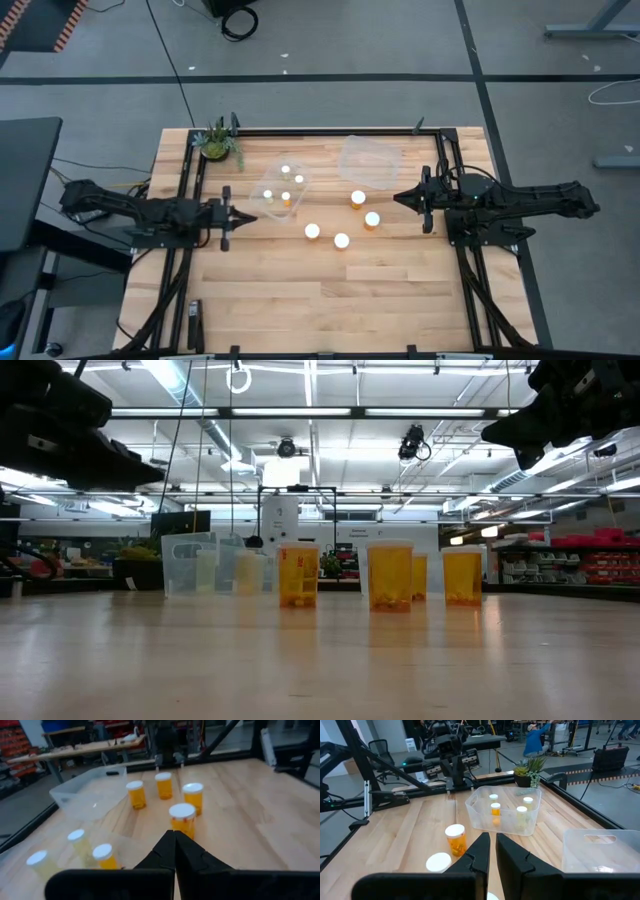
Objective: Pick and place medicine bottles into bin by pill shape (circle, oval)
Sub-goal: Put the large orange pill bottle into the right transparent bin
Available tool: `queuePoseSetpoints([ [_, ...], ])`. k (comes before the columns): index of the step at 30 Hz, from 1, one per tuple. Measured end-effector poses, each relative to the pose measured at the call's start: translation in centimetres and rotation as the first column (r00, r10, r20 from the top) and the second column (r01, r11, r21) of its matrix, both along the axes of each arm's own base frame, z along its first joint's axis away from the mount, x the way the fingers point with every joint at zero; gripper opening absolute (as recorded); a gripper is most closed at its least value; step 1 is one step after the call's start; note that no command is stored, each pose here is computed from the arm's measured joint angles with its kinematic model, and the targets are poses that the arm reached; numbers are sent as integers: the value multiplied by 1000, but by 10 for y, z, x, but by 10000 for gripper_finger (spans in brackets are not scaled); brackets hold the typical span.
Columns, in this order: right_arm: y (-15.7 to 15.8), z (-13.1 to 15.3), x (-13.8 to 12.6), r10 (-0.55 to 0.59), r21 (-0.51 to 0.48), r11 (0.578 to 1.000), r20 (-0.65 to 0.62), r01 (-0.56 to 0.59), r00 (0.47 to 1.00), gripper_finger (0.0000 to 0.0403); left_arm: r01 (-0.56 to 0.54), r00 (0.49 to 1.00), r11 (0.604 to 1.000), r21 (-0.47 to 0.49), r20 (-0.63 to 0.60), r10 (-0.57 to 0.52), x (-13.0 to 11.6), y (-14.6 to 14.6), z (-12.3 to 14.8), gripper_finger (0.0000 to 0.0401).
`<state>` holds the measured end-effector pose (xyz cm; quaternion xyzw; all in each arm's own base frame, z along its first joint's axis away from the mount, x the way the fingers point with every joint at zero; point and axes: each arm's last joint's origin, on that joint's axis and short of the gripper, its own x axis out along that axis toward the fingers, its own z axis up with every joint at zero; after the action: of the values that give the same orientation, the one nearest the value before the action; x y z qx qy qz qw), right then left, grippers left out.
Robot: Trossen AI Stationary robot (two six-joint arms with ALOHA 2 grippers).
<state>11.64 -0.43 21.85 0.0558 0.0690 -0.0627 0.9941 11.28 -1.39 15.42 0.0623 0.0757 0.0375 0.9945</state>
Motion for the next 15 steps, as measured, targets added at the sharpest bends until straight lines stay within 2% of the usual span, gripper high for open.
queuePoseSetpoints([
  [7, 0, 0, 0, -2, 12, 1000, 2, 2, 1000, 37, 23, 1000, 999, 23, 12, -24, -4, -2, 1, 4],
  [15, 0, 2, 0, -2, 9, 1000, 23, 2, 1000, 37, 23, 1000, 999, 23, 13, -24, -4, -2, 1, 43],
])
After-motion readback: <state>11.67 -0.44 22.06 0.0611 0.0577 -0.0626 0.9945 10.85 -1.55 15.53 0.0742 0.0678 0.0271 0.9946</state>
